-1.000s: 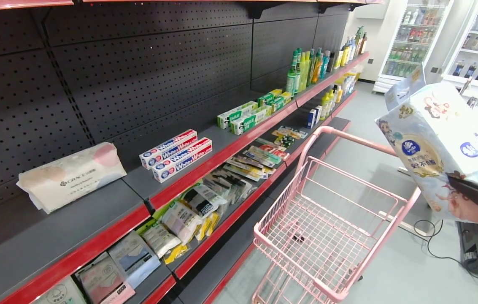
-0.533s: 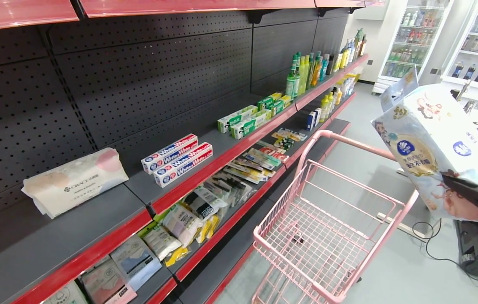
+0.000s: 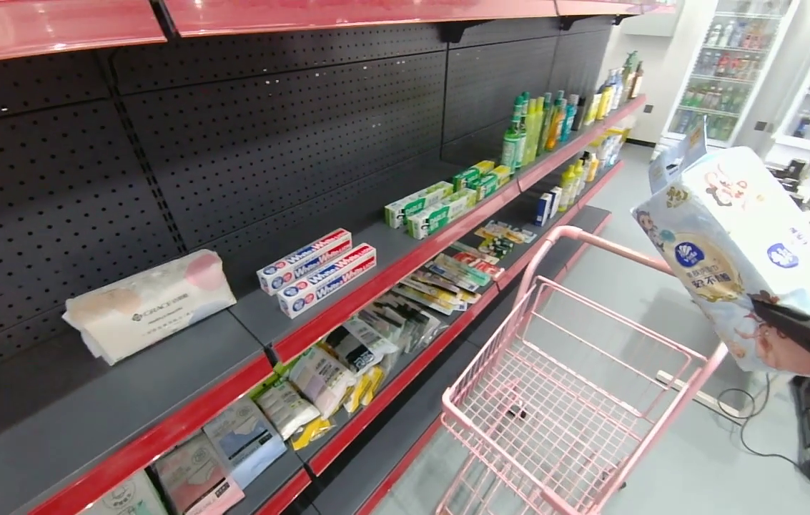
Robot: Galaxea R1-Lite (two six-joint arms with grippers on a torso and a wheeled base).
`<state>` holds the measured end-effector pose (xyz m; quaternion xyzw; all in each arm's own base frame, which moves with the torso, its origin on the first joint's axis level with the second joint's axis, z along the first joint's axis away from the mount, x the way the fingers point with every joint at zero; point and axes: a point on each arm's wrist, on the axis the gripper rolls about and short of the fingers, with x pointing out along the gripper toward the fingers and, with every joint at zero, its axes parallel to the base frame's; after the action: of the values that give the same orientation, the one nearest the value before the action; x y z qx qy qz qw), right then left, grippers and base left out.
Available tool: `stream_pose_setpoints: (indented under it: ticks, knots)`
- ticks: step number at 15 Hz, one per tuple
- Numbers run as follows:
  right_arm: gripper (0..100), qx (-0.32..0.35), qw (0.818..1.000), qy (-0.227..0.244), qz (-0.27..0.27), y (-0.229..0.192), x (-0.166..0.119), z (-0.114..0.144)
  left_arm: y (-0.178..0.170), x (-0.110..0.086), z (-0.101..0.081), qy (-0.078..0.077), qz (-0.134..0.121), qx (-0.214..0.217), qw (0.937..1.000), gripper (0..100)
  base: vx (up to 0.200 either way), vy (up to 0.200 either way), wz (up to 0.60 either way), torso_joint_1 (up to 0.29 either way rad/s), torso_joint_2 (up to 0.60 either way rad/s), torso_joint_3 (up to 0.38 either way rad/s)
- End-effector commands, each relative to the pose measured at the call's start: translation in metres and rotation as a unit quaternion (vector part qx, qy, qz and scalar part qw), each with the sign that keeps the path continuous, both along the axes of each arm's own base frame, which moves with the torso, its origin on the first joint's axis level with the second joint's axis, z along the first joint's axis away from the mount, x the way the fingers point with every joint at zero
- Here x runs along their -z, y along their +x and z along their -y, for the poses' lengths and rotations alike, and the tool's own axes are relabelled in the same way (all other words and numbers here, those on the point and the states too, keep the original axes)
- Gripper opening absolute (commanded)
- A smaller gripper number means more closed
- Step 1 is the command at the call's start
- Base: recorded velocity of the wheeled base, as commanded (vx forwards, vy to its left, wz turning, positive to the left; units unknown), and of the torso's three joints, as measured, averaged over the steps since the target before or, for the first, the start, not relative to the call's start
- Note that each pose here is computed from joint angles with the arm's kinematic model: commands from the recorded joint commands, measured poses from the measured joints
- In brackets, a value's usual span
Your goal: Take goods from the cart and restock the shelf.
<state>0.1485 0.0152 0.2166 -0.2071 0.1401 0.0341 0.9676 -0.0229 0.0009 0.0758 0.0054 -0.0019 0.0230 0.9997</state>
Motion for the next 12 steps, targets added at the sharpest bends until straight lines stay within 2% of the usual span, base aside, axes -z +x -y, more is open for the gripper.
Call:
stream_pose_setpoints:
  ticks: [1, 12]
  knots:
    - [0, 0.000, 1.000, -0.001, -0.004, 0.0007, 0.0015, -0.0001, 0.0001, 0.0000, 0.0000, 0.000, 0.000, 0.000, 1.0000, 100, 0.000, 0.000, 0.60, 0.002, 0.00, 0.007]
    - [0, 0.000, 1.000, -0.001, -0.009, 0.0003, 0.0041, -0.0001, 0.0001, 0.0000, 0.0000, 0.000, 0.000, 0.000, 1.0000, 100, 0.000, 0.000, 0.60, 0.004, 0.00, 0.000]
